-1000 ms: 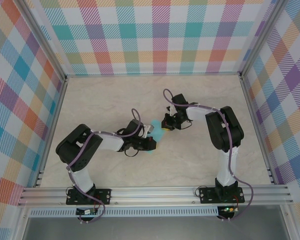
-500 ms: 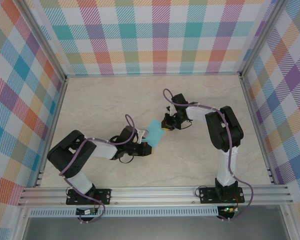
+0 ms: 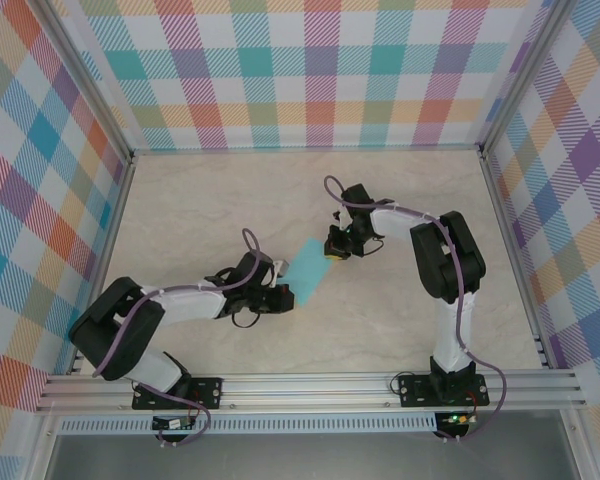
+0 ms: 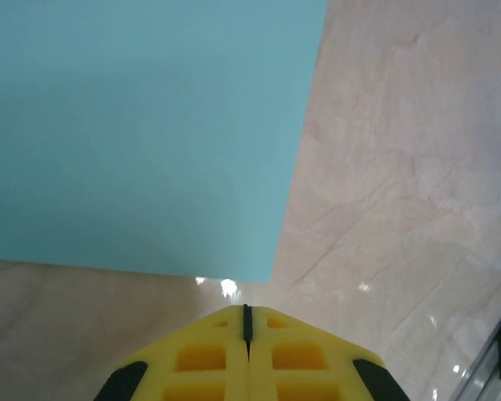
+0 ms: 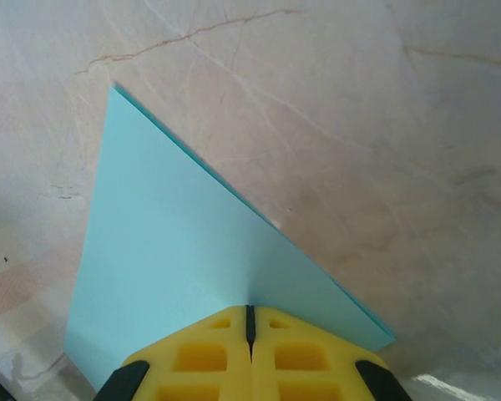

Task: Fold a paper plane with a square sheet of paper (pick it up from the middle)
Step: First fold in half a square sheet of paper at the center of the table, then rotate the square sheet of paper at the center of the table.

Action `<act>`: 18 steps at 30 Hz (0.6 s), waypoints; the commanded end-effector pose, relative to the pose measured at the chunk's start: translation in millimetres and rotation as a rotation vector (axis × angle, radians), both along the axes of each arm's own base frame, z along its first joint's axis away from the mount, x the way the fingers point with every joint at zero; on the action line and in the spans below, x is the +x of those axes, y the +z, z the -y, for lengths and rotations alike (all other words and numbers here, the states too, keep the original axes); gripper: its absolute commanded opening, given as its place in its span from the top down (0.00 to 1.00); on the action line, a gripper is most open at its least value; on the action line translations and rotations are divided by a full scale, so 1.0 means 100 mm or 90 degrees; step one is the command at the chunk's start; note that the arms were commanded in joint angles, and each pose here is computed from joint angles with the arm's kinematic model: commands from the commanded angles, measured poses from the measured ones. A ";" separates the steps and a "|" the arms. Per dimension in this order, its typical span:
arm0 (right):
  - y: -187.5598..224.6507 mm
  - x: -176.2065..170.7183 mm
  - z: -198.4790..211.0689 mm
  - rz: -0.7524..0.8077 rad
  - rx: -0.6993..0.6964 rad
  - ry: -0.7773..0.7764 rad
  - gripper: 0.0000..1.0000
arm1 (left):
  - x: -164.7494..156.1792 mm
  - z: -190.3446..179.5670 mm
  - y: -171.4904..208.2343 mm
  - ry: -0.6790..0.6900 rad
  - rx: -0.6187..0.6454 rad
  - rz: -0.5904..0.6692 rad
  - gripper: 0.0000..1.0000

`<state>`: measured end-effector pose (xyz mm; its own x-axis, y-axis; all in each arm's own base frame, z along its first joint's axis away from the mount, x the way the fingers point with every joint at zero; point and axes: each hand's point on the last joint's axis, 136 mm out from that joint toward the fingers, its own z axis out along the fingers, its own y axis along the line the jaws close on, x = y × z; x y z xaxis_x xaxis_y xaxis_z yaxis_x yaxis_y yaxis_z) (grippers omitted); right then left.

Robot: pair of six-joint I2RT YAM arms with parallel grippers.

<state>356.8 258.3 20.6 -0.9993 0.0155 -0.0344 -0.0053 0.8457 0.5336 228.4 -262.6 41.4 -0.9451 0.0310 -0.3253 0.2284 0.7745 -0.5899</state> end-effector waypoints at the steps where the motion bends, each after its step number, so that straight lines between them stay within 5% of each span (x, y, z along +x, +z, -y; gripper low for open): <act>1: 0.39 -0.01 -0.13 0.042 0.013 0.032 1.00 | 0.31 -0.24 0.26 0.117 0.048 0.033 0.94; 8: 0.52 -0.32 -0.67 0.043 0.033 0.084 0.91 | 0.56 -1.15 0.30 0.368 0.183 -0.006 0.49; 18: 0.26 -0.54 -1.18 0.003 0.020 0.133 0.90 | 0.59 -1.73 0.35 0.479 0.245 -0.024 0.01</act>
